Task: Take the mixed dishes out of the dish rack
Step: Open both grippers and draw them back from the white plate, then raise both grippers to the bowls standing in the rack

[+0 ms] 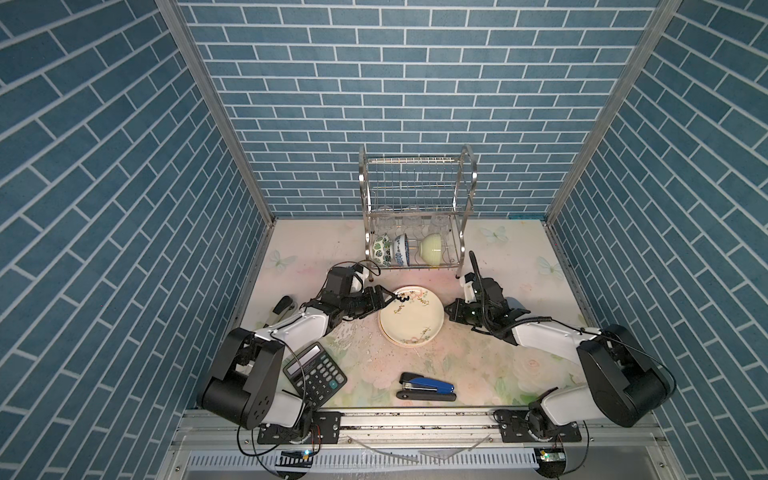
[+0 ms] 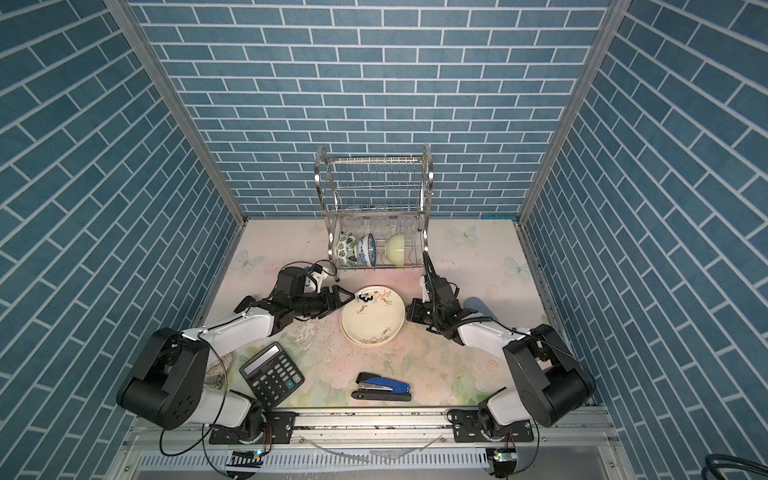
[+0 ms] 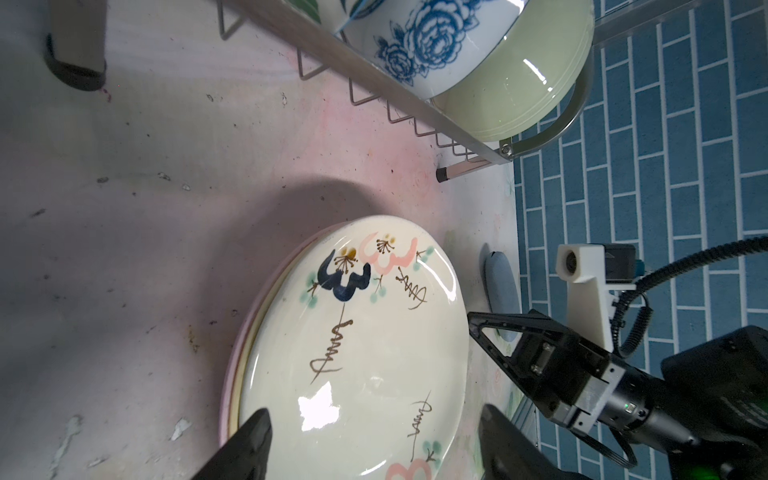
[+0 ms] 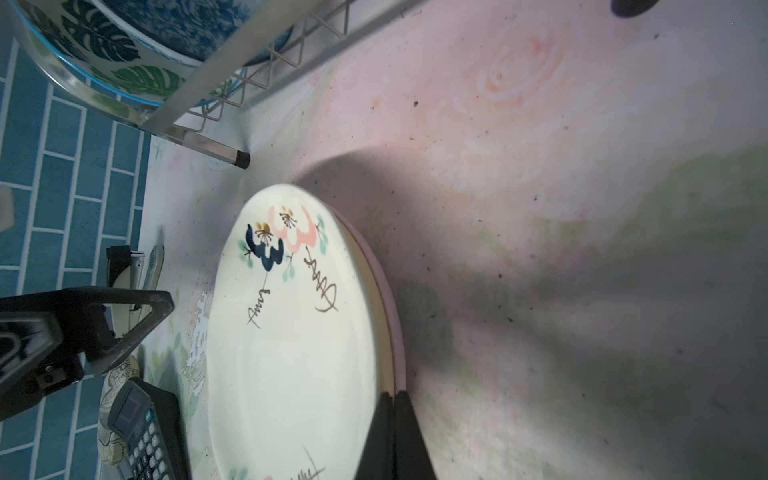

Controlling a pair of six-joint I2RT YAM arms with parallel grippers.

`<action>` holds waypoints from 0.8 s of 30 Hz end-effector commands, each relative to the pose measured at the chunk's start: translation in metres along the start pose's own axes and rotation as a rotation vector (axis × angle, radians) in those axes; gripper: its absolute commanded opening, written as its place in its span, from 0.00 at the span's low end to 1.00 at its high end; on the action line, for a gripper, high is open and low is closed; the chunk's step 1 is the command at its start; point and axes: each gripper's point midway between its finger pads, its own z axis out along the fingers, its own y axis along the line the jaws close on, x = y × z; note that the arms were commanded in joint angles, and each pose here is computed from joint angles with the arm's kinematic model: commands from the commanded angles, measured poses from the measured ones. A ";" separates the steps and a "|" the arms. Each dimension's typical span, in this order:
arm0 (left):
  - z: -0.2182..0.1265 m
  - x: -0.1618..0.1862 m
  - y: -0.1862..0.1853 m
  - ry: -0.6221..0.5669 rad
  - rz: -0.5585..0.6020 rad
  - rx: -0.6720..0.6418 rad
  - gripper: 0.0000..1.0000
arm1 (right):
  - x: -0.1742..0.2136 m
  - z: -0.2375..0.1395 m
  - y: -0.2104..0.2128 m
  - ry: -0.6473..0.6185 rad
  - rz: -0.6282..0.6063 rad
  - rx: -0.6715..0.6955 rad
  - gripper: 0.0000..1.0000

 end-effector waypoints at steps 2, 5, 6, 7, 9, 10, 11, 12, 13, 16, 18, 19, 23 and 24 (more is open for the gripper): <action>-0.006 -0.008 -0.006 -0.029 0.034 -0.015 0.78 | -0.015 -0.018 0.010 -0.043 -0.059 0.022 0.00; -0.021 -0.017 -0.011 -0.089 0.079 -0.055 0.78 | -0.025 -0.025 0.019 -0.064 -0.092 0.016 0.00; -0.028 -0.024 -0.016 -0.112 0.103 -0.072 0.78 | -0.029 -0.028 0.021 -0.075 -0.106 0.020 0.00; -0.035 -0.030 -0.019 -0.138 0.126 -0.096 0.79 | -0.035 -0.031 0.025 -0.092 -0.125 0.018 0.00; -0.050 -0.040 -0.022 -0.194 0.167 -0.147 0.78 | -0.045 -0.036 0.032 -0.120 -0.164 0.015 0.00; -0.056 -0.046 -0.022 -0.225 0.185 -0.177 0.77 | -0.052 -0.039 0.037 -0.137 -0.184 0.008 0.02; -0.064 -0.052 -0.022 -0.257 0.200 -0.210 0.76 | -0.058 -0.041 0.043 -0.154 -0.206 -0.001 0.03; -0.070 -0.057 -0.022 -0.286 0.212 -0.237 0.75 | -0.063 -0.042 0.046 -0.168 -0.225 -0.010 0.06; -0.078 -0.063 -0.021 -0.317 0.226 -0.272 0.73 | -0.069 -0.044 0.052 -0.188 -0.241 -0.028 0.08; -0.092 -0.078 -0.019 -0.394 0.256 -0.345 0.72 | -0.088 -0.049 0.065 -0.248 -0.273 -0.095 0.14; -0.096 -0.087 -0.017 -0.424 0.268 -0.390 0.71 | -0.098 -0.049 0.072 -0.262 -0.292 -0.135 0.14; -0.096 -0.092 -0.016 -0.432 0.279 -0.407 0.70 | -0.105 -0.049 0.075 -0.272 -0.298 -0.149 0.15; -0.087 -0.110 -0.007 -0.452 0.316 -0.478 0.69 | -0.123 -0.048 0.086 -0.319 -0.301 -0.248 0.30; -0.084 -0.115 -0.006 -0.454 0.325 -0.484 0.68 | -0.127 -0.048 0.088 -0.330 -0.296 -0.270 0.33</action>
